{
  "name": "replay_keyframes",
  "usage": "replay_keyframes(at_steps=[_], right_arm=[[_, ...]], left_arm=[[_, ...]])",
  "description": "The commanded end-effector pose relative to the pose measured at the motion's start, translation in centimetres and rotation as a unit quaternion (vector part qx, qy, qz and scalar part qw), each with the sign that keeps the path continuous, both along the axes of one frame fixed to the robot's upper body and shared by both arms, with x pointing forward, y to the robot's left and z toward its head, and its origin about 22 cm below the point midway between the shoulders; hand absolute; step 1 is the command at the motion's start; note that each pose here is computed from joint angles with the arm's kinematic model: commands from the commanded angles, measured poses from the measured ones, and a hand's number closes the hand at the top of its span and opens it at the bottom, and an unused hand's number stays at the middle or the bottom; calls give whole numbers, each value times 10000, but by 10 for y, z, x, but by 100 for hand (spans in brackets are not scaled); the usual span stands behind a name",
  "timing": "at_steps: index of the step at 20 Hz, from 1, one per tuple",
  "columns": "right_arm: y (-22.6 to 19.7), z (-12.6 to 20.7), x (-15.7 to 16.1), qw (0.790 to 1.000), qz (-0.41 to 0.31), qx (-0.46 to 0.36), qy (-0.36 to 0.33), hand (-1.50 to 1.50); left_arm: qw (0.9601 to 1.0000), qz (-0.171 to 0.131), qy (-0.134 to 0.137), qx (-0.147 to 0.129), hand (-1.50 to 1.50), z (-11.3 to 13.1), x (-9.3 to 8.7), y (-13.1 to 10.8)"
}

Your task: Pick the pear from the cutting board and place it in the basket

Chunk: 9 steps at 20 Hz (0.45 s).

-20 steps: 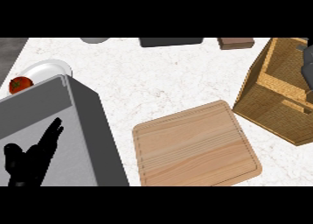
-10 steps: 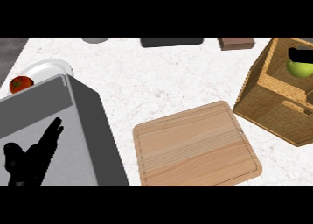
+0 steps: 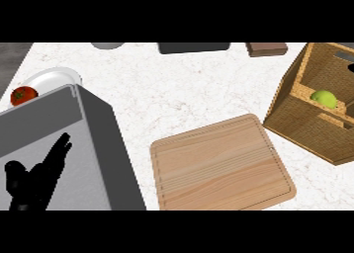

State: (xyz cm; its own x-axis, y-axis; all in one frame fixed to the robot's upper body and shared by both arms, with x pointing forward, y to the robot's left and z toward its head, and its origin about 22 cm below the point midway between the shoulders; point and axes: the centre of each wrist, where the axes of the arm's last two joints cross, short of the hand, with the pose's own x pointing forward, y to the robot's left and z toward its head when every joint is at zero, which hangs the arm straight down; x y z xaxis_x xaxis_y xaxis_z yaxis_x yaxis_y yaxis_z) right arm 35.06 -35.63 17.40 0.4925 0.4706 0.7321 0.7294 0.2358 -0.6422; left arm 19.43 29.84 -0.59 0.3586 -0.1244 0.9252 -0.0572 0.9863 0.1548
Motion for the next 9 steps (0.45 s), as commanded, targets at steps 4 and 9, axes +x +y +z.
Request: replay_keyframes(at_steps=[4,9], right_arm=[[-23,36,-27,9953,-524,401,-712,-150],[-37,31,-59,9943,-633,445,-733,-150]], left_arm=[[9932,489,1051,-103,0,-37,-30,13],[9929,602,1012,-164,0,-35,-32,12]])
